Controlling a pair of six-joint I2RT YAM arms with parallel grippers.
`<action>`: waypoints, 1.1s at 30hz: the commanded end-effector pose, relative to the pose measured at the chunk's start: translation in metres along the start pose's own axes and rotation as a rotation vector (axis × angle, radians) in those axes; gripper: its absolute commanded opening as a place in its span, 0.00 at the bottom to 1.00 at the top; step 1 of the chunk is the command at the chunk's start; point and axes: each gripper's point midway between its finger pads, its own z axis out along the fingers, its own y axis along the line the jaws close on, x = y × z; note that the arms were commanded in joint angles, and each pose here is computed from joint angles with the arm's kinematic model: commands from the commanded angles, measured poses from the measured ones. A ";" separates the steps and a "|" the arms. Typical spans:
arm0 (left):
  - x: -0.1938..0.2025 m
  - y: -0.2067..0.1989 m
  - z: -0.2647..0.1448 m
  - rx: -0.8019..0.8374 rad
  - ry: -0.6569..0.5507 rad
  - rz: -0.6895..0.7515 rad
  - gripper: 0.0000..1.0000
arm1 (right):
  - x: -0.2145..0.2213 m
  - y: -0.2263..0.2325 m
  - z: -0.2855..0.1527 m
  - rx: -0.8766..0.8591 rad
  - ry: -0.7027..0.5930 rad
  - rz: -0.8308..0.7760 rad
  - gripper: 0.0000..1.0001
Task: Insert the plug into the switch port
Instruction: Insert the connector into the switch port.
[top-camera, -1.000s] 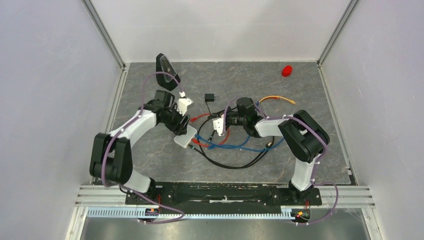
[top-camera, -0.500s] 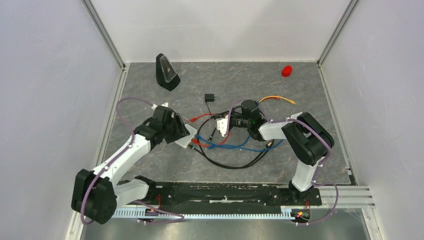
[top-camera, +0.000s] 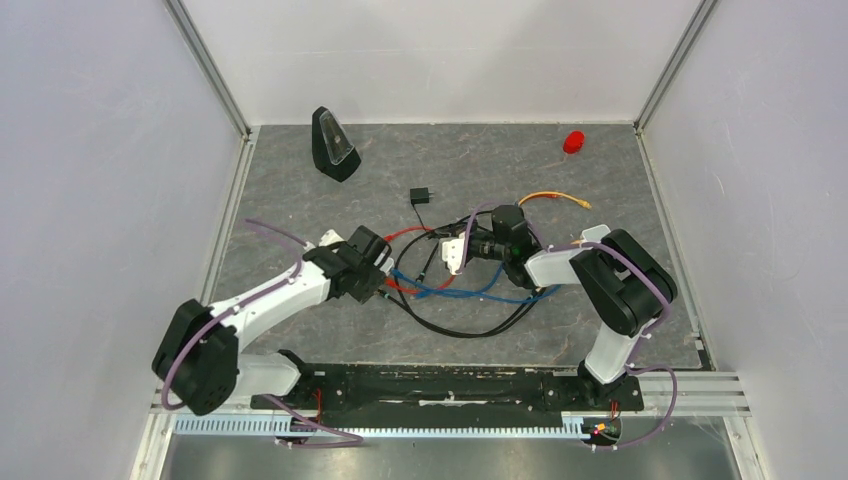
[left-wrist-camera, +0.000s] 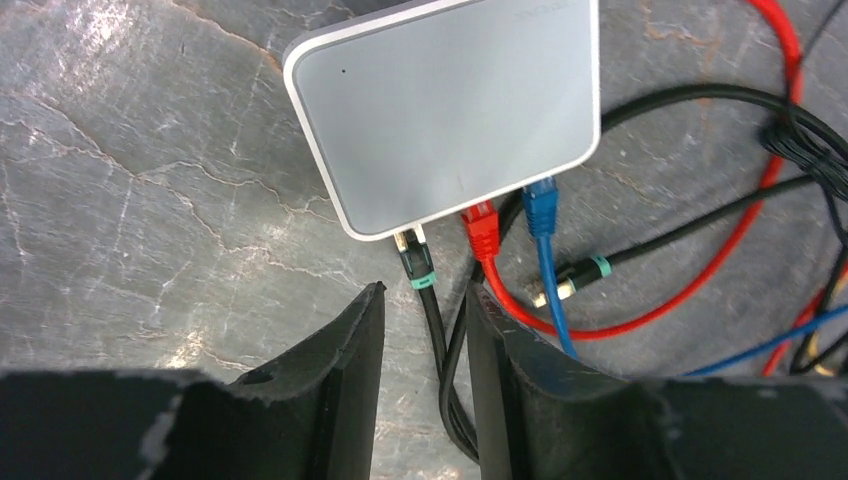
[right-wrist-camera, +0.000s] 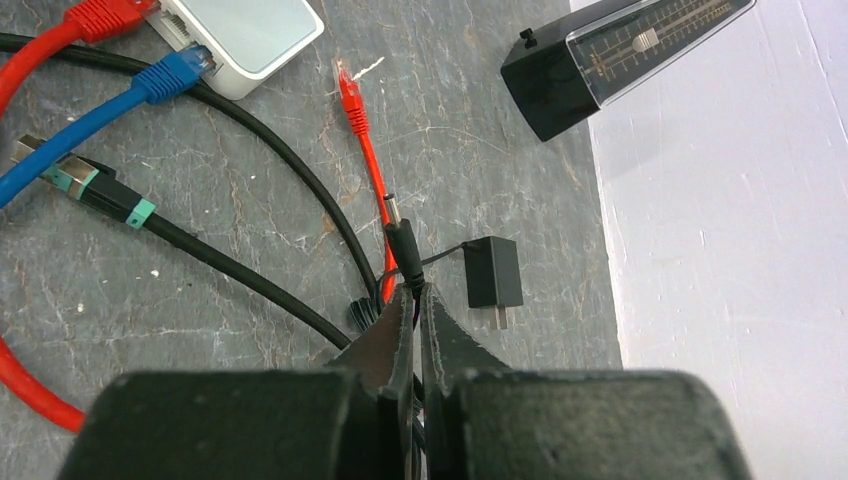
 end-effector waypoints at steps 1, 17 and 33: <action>-0.009 -0.015 0.010 -0.046 -0.074 -0.121 0.42 | -0.018 -0.023 -0.004 0.059 -0.047 -0.042 0.00; 0.010 0.000 0.014 -0.171 -0.078 -0.153 0.38 | -0.012 -0.013 -0.003 0.039 -0.036 -0.044 0.00; 0.012 0.006 0.037 -0.262 -0.101 -0.062 0.24 | -0.009 -0.009 -0.001 0.013 -0.031 -0.039 0.00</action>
